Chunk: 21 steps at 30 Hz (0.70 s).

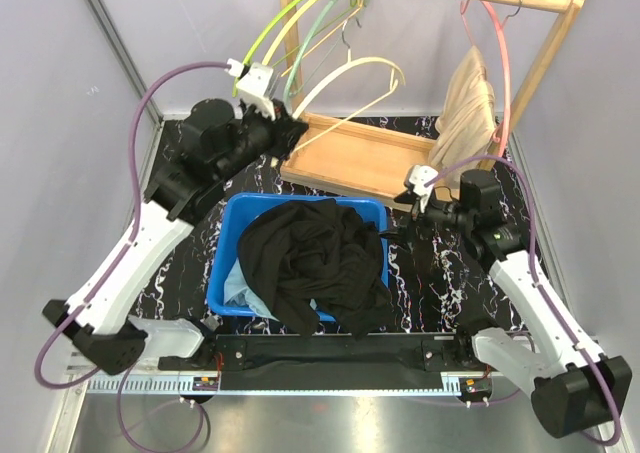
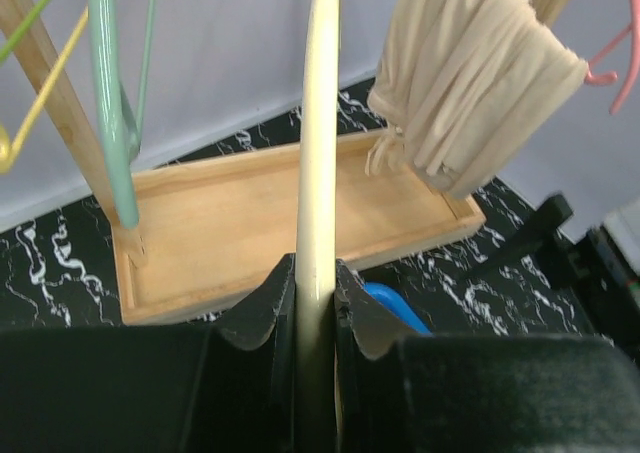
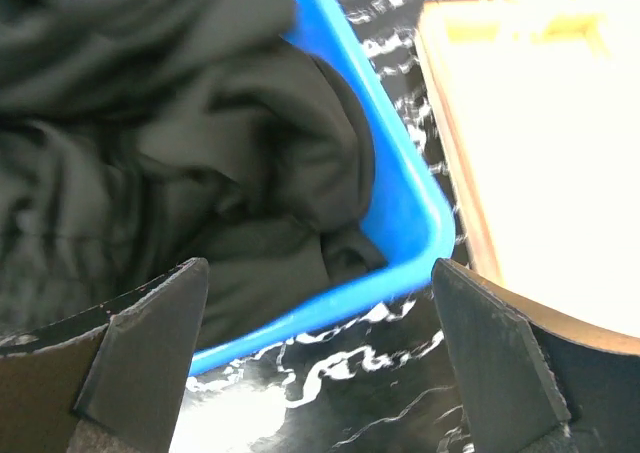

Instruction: Remove the trousers from the hanger

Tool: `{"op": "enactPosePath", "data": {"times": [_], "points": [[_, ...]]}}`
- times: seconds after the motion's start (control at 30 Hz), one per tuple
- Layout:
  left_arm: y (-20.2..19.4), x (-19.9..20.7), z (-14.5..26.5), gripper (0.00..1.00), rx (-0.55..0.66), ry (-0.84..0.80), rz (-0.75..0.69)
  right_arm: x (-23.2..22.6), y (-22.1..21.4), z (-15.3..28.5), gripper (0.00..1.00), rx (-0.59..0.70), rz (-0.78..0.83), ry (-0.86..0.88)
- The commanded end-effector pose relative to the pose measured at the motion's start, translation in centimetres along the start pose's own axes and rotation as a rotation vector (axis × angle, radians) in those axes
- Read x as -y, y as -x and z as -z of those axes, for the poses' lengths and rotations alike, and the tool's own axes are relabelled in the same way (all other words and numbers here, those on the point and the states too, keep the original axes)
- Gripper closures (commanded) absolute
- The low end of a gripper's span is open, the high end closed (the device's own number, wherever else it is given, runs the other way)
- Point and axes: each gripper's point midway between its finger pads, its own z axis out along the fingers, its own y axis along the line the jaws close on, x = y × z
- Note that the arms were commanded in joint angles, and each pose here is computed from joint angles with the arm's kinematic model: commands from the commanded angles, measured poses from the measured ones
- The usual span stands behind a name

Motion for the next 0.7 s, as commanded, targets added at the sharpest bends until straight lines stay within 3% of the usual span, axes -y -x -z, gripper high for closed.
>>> {"op": "enactPosePath", "data": {"times": [0.0,0.17,0.37,0.67], "points": [[7.9,-0.1,-0.9,1.00,0.244,0.032,-0.020,2.2,0.8,1.1,0.00,0.127,-0.056,-0.102],[11.6,-0.7,-3.1,1.00,0.328,0.076,-0.022,3.8,-1.6,3.2,0.00,0.183,-0.108,-0.234],[13.2,-1.9,-7.0,1.00,0.366,0.135,-0.005,4.0,-3.1,5.7,0.00,0.229,-0.136,-0.315],[11.9,-2.9,-11.6,1.00,0.315,0.175,-0.009,4.1,-3.4,6.1,0.00,0.220,-0.075,-0.336]]}}
